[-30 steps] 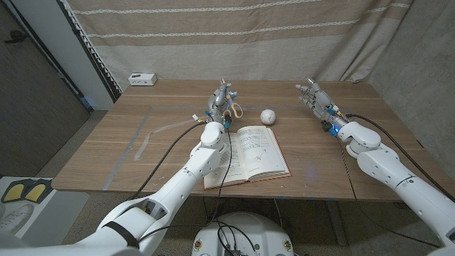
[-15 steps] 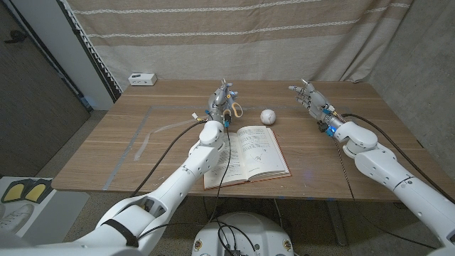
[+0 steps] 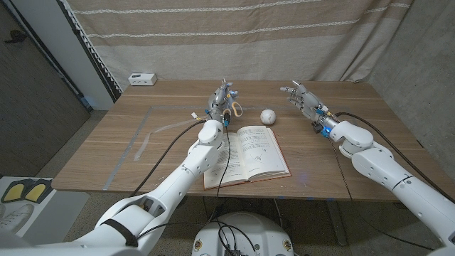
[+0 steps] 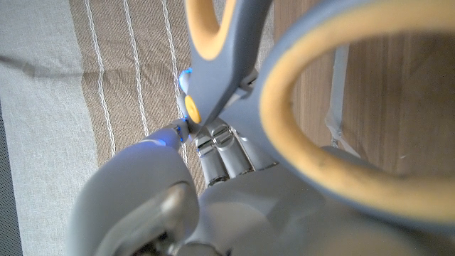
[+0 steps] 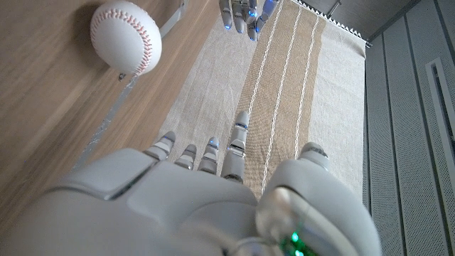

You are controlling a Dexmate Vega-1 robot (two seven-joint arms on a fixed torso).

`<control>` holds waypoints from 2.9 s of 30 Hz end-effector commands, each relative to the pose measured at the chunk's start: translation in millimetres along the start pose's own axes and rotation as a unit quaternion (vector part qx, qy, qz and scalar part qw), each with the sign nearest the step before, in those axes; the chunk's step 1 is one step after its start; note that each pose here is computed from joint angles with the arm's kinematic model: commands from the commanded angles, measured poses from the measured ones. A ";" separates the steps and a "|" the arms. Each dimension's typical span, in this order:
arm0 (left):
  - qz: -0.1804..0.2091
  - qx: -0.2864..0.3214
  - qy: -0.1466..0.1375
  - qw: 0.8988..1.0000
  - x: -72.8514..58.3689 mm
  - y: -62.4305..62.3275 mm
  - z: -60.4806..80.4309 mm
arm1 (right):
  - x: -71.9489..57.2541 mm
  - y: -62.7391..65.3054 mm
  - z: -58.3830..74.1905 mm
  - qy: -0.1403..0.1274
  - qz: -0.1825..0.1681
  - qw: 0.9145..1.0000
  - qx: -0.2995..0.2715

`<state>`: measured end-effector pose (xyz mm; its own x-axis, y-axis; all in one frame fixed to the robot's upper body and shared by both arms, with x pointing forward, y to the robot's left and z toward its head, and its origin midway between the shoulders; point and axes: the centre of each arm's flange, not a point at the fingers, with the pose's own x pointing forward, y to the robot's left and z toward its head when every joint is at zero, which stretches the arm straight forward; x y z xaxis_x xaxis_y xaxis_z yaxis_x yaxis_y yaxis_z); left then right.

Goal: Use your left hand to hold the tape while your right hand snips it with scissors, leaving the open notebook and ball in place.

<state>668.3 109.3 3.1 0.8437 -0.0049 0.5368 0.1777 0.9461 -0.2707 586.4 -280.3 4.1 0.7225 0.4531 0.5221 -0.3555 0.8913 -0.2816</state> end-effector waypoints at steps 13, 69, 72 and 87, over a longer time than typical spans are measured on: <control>-0.012 -0.010 0.014 1.000 8.8 -1.7 -2.0 | 6.2 23.9 11.2 0.006 0.047 0.999 -0.023; -0.021 -0.031 -0.007 0.999 15.4 -23.0 -1.9 | 18.8 70.4 10.1 0.053 0.147 0.985 -0.069; -0.022 -0.031 -0.008 0.999 16.2 -23.3 -1.4 | 19.6 71.1 11.0 0.055 0.149 0.984 -0.080; -0.020 -0.036 -0.006 0.999 19.0 -24.5 -2.5 | 25.9 74.1 9.3 0.083 0.166 0.978 -0.093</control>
<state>679.5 86.2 16.5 0.8285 -0.0405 0.5585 0.2454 0.9227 -0.2972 570.0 -206.8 3.3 0.6721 0.6805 0.2919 -0.4719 0.6974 -0.5394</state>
